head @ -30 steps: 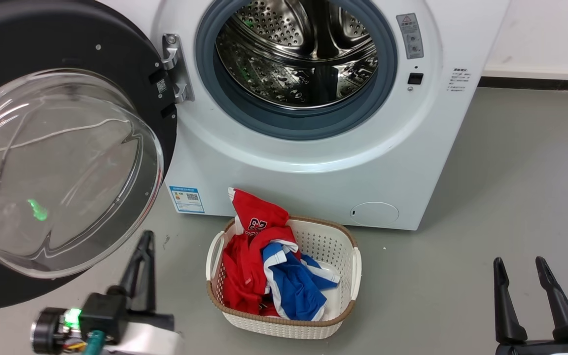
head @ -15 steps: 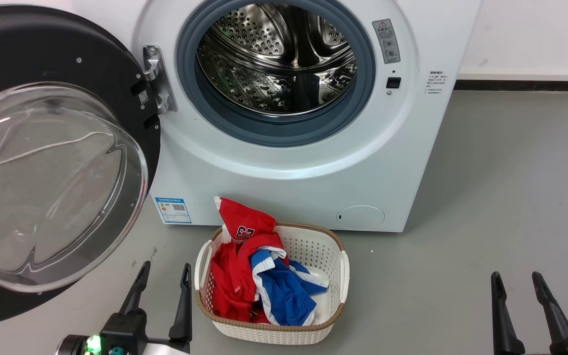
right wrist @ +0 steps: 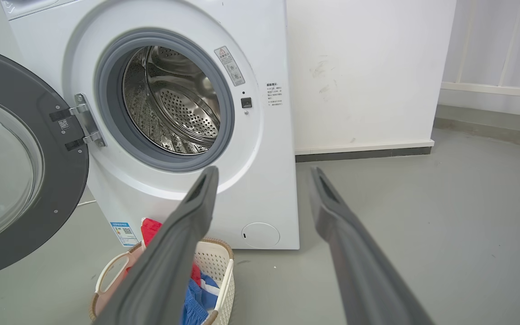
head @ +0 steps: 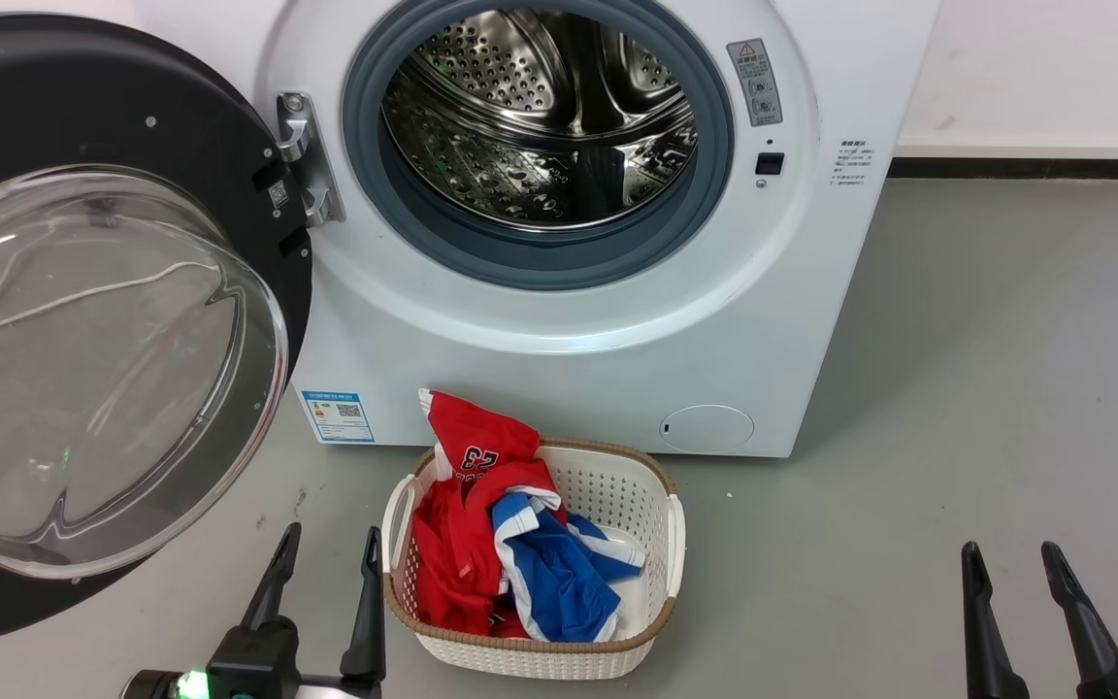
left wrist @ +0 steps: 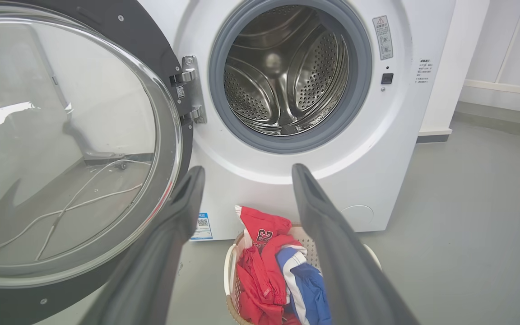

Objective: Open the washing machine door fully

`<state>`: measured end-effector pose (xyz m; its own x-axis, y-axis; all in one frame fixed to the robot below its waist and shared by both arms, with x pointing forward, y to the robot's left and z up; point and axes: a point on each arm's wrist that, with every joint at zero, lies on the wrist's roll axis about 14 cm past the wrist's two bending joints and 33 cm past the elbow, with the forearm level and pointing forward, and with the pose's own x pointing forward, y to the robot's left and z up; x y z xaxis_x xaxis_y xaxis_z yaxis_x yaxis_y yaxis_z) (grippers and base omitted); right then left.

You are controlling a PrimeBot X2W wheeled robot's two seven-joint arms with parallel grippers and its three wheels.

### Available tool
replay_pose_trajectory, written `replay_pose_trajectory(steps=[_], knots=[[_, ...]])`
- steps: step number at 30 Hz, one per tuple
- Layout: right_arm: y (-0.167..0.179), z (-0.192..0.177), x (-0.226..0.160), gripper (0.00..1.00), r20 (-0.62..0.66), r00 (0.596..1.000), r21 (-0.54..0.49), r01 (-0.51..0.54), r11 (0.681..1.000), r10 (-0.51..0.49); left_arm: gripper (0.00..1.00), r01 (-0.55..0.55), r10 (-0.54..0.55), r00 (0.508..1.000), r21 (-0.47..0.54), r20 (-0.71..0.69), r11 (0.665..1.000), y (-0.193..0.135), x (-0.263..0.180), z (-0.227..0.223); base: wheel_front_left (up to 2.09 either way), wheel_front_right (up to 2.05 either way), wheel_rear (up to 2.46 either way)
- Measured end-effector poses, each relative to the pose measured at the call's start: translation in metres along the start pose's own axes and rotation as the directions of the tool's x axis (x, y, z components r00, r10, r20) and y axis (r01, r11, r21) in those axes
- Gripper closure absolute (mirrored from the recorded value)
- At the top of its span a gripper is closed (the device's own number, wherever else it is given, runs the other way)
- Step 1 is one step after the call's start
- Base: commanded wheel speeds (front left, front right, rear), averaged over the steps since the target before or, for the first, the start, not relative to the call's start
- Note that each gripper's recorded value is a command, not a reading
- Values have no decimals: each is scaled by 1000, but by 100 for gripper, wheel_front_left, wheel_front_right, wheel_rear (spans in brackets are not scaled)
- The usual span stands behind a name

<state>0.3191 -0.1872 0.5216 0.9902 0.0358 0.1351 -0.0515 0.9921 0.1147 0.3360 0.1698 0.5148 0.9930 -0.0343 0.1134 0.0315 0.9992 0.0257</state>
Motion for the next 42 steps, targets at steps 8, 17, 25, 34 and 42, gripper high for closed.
replay_pose_trajectory(steps=[8, 17, 25, 34, 42], knots=[[2, -1, 0, 0, -2, 1000, 1, -5, 1000, 5, 0, -7, 7, 1000, 3, 6, 1000, 1, -1, 2, 0, 0, 0], [0, -23, -6, 100, -79, 997, 45, 14, 999, -10, 100, -22, 18, 996, -41, -91, 999, 2, -12, -26, 0, 0, 0], [-5, -27, -2, 100, -95, 995, 196, 60, 979, -41, 100, -79, 53, 990, -200, -131, 977, 10, -9, -32, 0, 0, 0], [-9, -28, 6, 100, -103, 993, 344, 96, 934, -64, 100, -131, 78, 984, -357, -159, 925, 17, -3, -34, 0, 0, 0], [-11, -29, 13, 100, -116, 990, 455, 122, 882, -77, 100, -167, 91, 980, -477, -178, 863, 22, 2, -36, 0, 0, 0]])
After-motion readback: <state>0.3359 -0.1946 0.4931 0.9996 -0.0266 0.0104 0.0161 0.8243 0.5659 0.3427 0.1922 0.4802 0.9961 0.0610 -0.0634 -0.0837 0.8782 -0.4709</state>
